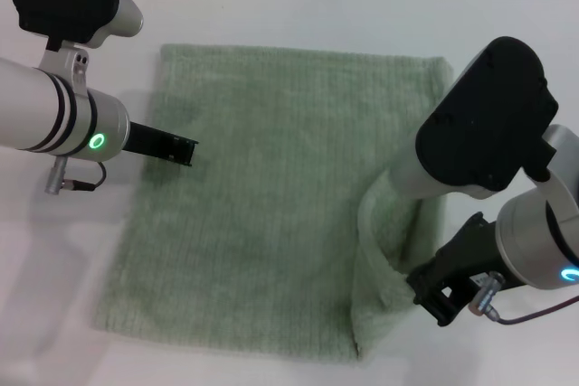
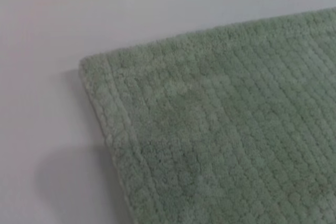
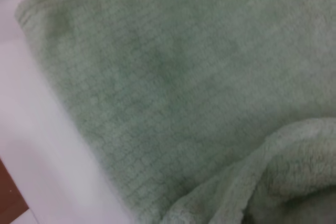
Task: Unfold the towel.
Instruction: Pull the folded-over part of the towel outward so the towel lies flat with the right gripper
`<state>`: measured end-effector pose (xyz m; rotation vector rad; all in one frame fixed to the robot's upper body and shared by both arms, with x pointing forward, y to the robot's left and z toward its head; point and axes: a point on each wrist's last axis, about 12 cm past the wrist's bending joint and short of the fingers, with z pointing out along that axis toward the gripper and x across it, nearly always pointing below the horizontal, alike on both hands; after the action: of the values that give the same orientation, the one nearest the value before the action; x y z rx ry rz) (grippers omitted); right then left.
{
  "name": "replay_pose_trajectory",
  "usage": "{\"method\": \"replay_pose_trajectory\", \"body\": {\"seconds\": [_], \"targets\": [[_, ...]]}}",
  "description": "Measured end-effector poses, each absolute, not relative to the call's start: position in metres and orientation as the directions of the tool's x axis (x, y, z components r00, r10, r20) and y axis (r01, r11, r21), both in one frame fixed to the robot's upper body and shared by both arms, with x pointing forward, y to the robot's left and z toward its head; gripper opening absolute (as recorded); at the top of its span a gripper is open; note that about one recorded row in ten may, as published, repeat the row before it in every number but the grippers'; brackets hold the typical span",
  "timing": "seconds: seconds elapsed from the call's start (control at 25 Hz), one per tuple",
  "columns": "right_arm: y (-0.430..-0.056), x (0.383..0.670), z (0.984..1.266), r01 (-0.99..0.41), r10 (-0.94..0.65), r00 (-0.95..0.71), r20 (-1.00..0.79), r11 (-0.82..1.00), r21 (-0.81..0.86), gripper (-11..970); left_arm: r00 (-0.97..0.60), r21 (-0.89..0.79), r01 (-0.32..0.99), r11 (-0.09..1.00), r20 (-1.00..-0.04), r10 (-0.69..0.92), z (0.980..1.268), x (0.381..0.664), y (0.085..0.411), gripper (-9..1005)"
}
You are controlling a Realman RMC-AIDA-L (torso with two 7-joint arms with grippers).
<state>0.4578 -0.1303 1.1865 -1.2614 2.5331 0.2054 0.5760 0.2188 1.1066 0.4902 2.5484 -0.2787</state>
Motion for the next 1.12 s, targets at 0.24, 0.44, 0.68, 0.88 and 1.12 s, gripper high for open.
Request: {"method": "replay_pose_trajectory", "body": {"seconds": [0.24, 0.44, 0.68, 0.88, 1.12], "targets": [[-0.136, 0.453, 1.182, -0.775, -0.741, -0.593, -0.316, 0.632, -0.028, 50, -0.792, -0.095, 0.401, 0.911, -0.535, 0.292, 1.105, 0.576, 0.217, -2], [-0.142, 0.446, 1.180, -0.753, -0.724, -0.614, -0.316, 0.657, -0.042, 92, -0.777, -0.084, 0.420, 0.904, -0.548, 0.310, 1.109, 0.578, 0.213, -3], [-0.142, 0.445, 1.181, -0.740, -0.707, -0.629, -0.323, 0.672, -0.030, 322, -0.761, -0.073, 0.435, 0.897, -0.563, 0.323, 1.113, 0.583, 0.208, -3], [-0.130, 0.455, 1.194, -0.757, -0.713, -0.586, -0.384, 0.651, -0.052, 475, -0.754, -0.069, 0.440, 0.895, -0.570, 0.326, 1.116, 0.584, 0.208, -3], [-0.111, 0.471, 1.196, -0.793, -0.727, -0.506, -0.465, 0.604, -0.081, 478, -0.749, -0.067, 0.445, 0.893, -0.575, 0.330, 1.118, 0.585, 0.206, -3]]}}
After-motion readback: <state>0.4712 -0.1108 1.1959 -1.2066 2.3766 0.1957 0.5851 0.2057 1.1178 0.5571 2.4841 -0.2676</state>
